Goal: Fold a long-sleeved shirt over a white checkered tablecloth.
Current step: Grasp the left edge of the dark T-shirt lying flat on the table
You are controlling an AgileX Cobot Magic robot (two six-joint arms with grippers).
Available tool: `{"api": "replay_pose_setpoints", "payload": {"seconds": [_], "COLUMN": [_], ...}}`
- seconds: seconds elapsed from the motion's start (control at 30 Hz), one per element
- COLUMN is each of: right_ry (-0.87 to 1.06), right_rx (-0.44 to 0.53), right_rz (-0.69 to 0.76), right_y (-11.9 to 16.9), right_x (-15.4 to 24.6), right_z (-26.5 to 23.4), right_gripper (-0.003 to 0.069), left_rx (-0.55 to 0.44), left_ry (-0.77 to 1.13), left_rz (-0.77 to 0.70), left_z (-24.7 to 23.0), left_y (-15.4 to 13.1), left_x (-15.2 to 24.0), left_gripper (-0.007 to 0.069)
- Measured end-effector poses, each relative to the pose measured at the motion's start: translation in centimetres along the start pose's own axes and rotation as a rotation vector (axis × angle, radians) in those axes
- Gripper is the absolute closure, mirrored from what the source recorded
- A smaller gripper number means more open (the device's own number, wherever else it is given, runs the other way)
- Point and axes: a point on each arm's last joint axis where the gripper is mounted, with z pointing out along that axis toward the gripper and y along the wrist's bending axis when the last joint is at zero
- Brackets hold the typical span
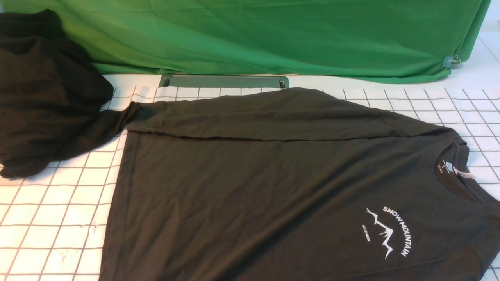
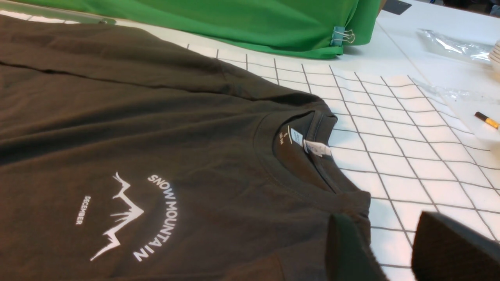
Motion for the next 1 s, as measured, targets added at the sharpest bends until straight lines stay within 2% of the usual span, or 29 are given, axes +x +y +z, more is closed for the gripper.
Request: {"api": "replay_pose_setpoints", "payload": {"seconds": [0.07, 0.1, 0.13, 0.17, 0.2, 0.23, 0.27, 0.33, 0.37, 0.4, 0.43, 0.5, 0.6, 0.8, 1.0], "right_ry": [0.0, 0.0, 0.0, 0.0, 0.0, -0.013, -0.017, -0.083, -0.153, -0.168, -0.185, -0.301, -0.365, -0.403, -0.455], "right_rx": [0.0, 0.0, 0.0, 0.0, 0.0, 0.001, 0.001, 0.001, -0.473, -0.011, -0.009, -0.06, -0.067, -0.078, -0.088], "right_rz": [0.0, 0.0, 0.0, -0.002, -0.002, -0.002, -0.002, 0.046, 0.069, 0.165, 0.199, 0.444, 0.558, 0.594, 0.599], "right_y": [0.0, 0.0, 0.0, 0.0, 0.0, 0.0, 0.0, 0.0, -0.1, -0.1, -0.1, -0.2, -0.3, -0.4, -0.5], "right_x": [0.0, 0.0, 0.0, 0.0, 0.0, -0.1, -0.2, -0.8, -1.3, -1.5, -1.7, -2.7, -3.2, -3.6, -4.0], "right_z": [0.0, 0.0, 0.0, 0.0, 0.0, 0.0, 0.0, 0.0, -0.1, -0.1, -0.2, -0.4, -0.6, -0.7, -0.9], "right_gripper": [0.0417, 0.0417, 0.0417, 0.0417, 0.0417, 0.0417, 0.0417, 0.0417, 0.0417, 0.0417, 0.0417, 0.0417, 0.0417, 0.0417, 0.0417], "left_rx": [0.016, 0.022, 0.031, 0.014, 0.004, -0.073, -0.083, -0.194, -0.235, -0.269, -0.268, -0.33, -0.337, -0.289, -0.26], "left_ry": [0.044, 0.135, 0.123, 0.258, 0.299, 0.523, 0.549, 0.905, 1.091, 1.23, 1.247, 1.626, 1.817, 2.105, 2.173], "left_rz": [-0.002, 0.026, 0.023, 0.077, 0.093, 0.165, 0.17, 0.278, 0.329, 0.343, 0.35, 0.342, 0.321, 0.399, 0.539], "left_z": [1.3, 3.1, 3.3, 5.6, 5.9, 8.2, 8.5, 11.1, 12.0, 12.5, 12.4, 12.0, 10.5, 4.7, 2.2], "left_y": [-1.6, -3.5, -3.8, -5.3, -5.6, -6.1, -6.1, -5.6, -4.9, -4.0, -4.0, -1.2, 0.6, 0.9, -0.7], "left_x": [-1.1, -2.1, -2.5, -2.7, -2.9, -1.9, -1.8, 0.7, 2.4, 4.0, 4.0, 8.9, 12.1, 16.3, 17.2], "left_gripper": [0.0622, 0.0622, 0.0622, 0.0622, 0.0622, 0.0622, 0.0622, 0.0622, 0.0622, 0.0622, 0.0622, 0.0622, 0.0629, 0.0634, 0.0632]}}
